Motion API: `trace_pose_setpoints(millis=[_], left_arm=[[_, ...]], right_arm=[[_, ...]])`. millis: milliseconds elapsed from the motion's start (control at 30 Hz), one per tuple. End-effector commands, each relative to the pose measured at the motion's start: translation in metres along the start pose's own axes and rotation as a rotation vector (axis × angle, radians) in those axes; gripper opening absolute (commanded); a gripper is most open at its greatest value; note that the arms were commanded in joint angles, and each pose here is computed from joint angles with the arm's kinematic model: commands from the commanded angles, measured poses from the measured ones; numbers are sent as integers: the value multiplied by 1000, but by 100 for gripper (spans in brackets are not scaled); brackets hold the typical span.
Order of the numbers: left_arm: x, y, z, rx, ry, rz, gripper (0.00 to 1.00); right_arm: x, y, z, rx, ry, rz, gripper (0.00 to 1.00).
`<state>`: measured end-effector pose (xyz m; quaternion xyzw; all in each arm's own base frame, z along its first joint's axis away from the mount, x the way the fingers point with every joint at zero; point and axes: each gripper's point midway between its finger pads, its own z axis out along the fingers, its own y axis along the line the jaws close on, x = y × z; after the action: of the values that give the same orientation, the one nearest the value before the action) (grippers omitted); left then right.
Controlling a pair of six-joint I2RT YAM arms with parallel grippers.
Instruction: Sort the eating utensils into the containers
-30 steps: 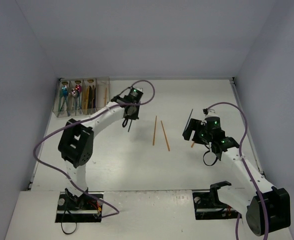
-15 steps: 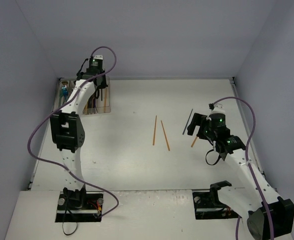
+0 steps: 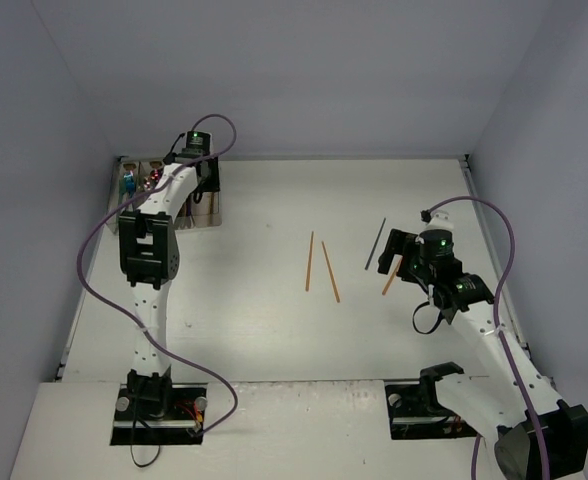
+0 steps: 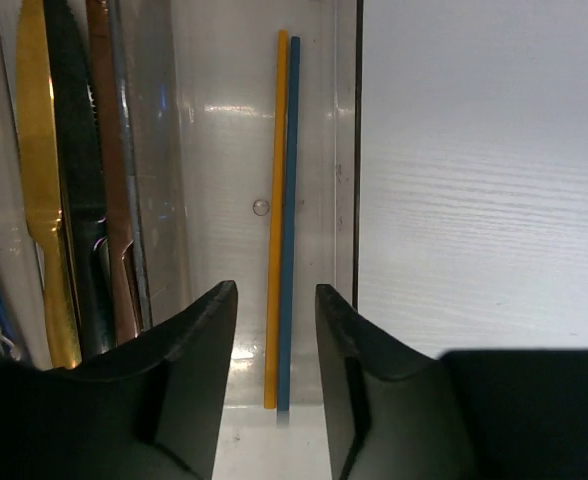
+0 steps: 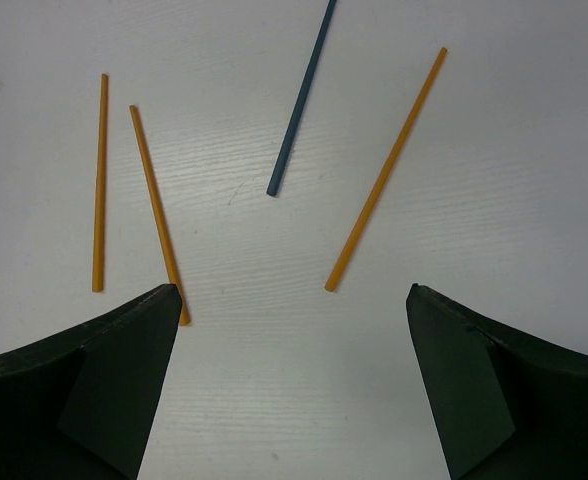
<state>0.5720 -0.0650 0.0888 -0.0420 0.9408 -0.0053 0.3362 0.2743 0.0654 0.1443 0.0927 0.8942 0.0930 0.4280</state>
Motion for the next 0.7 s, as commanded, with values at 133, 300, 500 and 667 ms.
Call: trace_pose_setpoints(millis=[133, 300, 500, 667], left_arm=[[-67, -28, -110, 91, -235, -17, 45], [-32, -76, -157, 158, -226, -28, 50], [61, -171, -168, 289, -117, 79, 56], [134, -231, -165, 340, -10, 180, 59]], right_arm=[[-34, 2, -6, 21, -92, 6, 95], [-38, -1, -9, 36, -114, 16, 99], [-38, -3, -10, 43, -120, 25, 100], [-37, -7, -13, 57, -135, 30, 100]])
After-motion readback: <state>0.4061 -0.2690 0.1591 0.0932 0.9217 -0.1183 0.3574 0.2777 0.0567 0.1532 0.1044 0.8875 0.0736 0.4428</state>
